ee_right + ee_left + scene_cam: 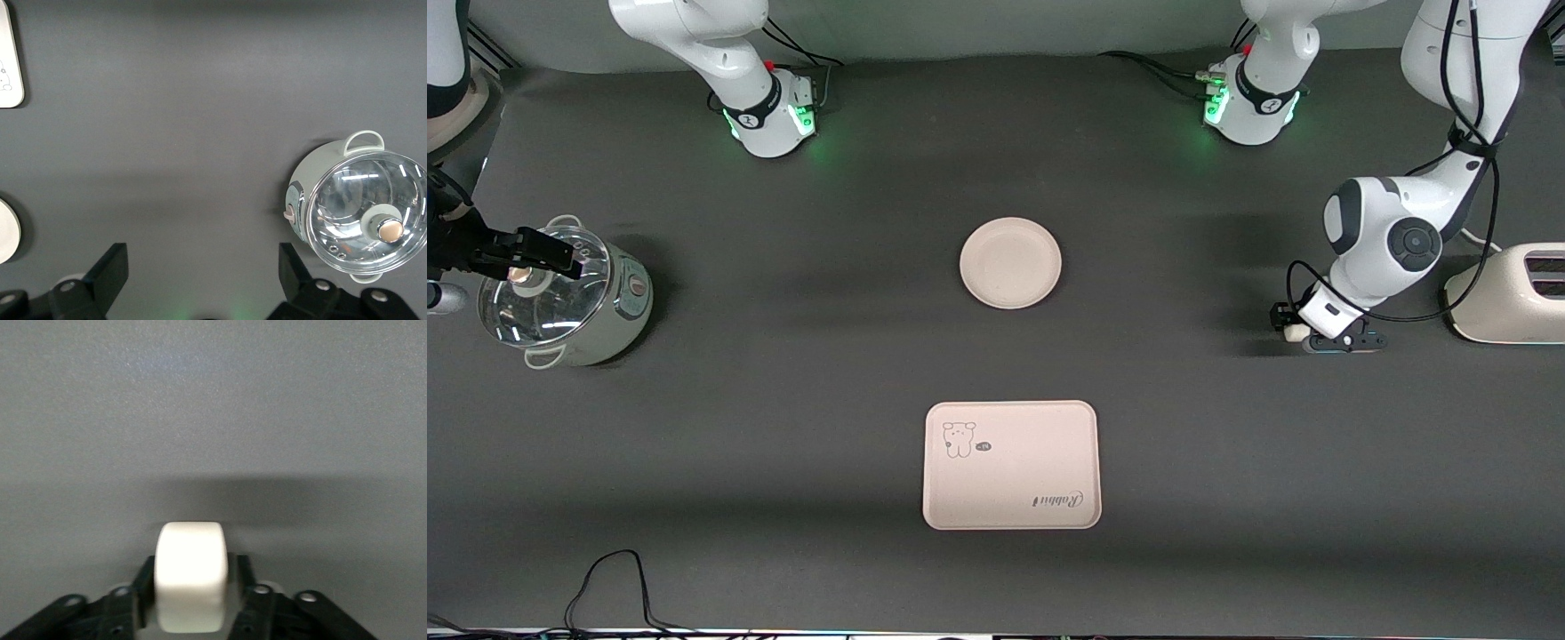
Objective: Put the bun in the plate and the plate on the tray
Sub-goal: 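Reach the left gripper down to the white bun and grasp it, then carry the bun with the left gripper over the white plate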
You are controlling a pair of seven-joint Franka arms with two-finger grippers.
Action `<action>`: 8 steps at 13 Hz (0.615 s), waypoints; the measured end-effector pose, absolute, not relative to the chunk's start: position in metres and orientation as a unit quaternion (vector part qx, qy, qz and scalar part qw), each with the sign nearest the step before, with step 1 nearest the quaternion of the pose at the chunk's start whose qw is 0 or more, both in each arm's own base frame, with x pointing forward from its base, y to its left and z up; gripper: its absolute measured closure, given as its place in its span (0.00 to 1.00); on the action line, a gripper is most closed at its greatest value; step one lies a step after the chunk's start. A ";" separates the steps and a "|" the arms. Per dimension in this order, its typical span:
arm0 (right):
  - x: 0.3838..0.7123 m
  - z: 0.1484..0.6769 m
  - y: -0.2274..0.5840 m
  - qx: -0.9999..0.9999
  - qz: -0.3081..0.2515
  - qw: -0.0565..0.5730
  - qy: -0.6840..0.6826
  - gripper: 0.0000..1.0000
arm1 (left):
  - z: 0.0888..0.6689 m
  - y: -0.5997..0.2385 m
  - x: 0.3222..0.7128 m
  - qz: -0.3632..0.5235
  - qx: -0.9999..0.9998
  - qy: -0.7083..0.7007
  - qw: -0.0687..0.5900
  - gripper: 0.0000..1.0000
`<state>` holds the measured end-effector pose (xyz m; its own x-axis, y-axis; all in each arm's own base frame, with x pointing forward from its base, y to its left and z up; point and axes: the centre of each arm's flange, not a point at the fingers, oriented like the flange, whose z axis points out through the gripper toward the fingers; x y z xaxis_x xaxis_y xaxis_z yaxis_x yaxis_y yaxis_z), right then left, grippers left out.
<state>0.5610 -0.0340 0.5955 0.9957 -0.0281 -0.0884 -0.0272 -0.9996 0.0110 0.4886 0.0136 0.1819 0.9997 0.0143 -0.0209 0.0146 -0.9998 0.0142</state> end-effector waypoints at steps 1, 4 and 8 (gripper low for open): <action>0.561 0.595 -0.034 0.999 -0.044 0.005 -0.014 0.00 | 0.182 0.014 0.489 -0.010 1.000 0.005 0.007 0.63; 0.561 0.595 -0.034 0.999 -0.044 0.005 -0.014 0.00 | 0.185 0.014 0.491 -0.008 1.000 0.003 0.006 0.81; 0.561 0.597 -0.034 0.999 -0.043 0.005 -0.014 0.00 | 0.236 0.005 0.507 -0.030 1.000 0.004 -0.003 0.81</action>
